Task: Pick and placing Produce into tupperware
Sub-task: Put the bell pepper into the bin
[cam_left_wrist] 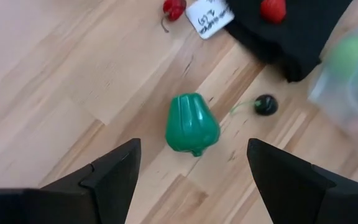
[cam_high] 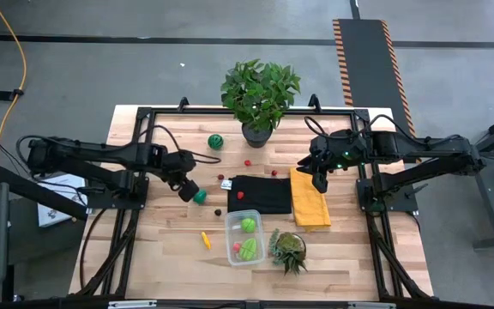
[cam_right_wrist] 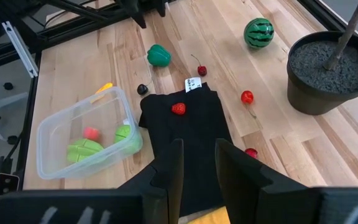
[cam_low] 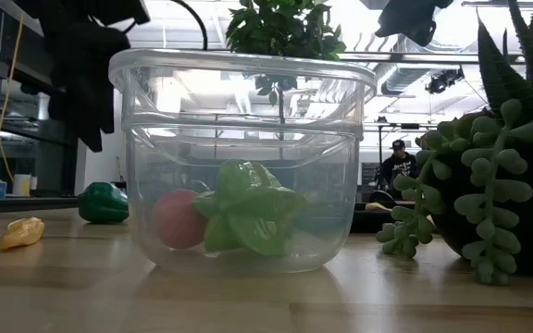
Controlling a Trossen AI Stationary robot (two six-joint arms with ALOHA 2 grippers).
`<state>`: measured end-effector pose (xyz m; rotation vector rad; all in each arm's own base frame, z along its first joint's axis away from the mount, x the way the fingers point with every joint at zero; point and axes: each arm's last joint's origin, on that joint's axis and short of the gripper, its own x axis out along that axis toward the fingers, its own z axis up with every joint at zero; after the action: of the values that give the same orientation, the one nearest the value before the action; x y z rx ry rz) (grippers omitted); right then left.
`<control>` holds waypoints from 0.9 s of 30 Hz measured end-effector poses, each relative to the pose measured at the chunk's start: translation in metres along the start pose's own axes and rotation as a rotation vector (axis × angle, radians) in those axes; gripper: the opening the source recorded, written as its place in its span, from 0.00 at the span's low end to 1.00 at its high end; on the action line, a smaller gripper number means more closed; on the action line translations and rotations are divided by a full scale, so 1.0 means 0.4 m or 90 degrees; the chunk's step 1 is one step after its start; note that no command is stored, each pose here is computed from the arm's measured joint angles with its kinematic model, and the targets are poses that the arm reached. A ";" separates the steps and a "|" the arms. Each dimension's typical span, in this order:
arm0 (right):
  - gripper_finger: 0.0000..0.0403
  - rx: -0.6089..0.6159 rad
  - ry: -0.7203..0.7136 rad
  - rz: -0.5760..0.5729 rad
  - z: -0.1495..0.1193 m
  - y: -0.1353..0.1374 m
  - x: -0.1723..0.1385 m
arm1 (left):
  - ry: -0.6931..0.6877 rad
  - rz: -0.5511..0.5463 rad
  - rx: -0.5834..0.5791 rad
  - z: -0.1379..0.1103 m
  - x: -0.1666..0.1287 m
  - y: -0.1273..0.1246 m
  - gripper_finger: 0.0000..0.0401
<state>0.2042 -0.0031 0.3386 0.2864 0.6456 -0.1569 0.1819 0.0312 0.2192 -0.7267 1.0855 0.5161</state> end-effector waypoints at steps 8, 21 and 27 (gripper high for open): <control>0.21 0.001 0.000 0.000 0.000 0.000 0.000 | 0.048 -0.001 0.089 0.005 0.034 -0.006 0.71; 0.21 -0.004 -0.002 -0.007 0.000 -0.001 0.000 | 0.056 0.001 0.099 0.006 0.042 -0.008 0.71; 0.21 -0.008 -0.004 -0.013 0.001 -0.004 0.000 | 0.076 0.017 0.075 0.012 0.070 -0.011 0.71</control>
<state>0.2041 -0.0049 0.3387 0.2668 0.6434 -0.1727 0.1988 0.0328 0.1959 -0.6474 1.2282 0.4312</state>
